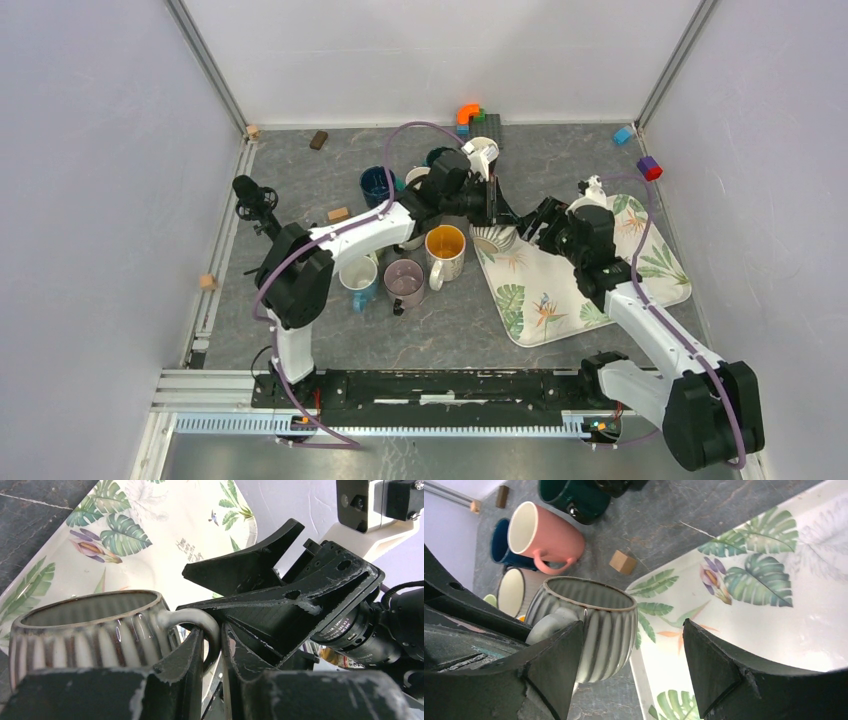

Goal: Turn the mug right side up
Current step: Place the cup at the center of the board.

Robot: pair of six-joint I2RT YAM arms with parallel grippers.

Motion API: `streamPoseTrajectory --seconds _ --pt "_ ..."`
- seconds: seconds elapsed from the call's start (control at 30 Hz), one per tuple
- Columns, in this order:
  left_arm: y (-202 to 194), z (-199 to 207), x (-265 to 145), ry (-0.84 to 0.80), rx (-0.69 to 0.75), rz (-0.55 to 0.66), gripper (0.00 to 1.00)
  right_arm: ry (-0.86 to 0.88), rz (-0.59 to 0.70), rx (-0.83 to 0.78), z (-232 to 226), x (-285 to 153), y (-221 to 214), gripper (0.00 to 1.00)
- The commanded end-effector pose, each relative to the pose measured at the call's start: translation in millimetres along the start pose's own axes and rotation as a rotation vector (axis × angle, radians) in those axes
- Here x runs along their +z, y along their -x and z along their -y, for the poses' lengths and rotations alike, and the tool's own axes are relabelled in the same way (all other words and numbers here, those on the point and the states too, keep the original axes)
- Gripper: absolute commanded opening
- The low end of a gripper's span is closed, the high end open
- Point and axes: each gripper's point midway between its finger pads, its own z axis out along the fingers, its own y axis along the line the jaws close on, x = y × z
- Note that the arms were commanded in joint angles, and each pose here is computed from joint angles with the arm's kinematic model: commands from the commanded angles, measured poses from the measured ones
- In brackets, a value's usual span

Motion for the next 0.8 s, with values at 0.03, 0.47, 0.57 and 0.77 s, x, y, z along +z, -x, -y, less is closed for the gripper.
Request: streamPoseTrajectory --seconds 0.03,0.47,0.57,0.77 --pt "30.1 54.7 7.3 -0.17 0.06 0.098 0.02 -0.086 0.003 -0.026 23.5 -0.4 -1.4 0.79" --pt "4.2 48.5 12.7 -0.216 0.105 0.113 0.02 -0.254 -0.007 -0.066 80.4 -15.4 3.8 0.79" --pt "-6.6 53.5 5.8 -0.231 0.139 0.131 0.02 -0.256 -0.005 -0.077 81.3 -16.8 5.7 0.79" --pt "-30.0 68.0 -9.6 -0.255 0.204 0.147 0.02 -0.208 -0.037 -0.097 73.9 -16.6 0.4 0.79"
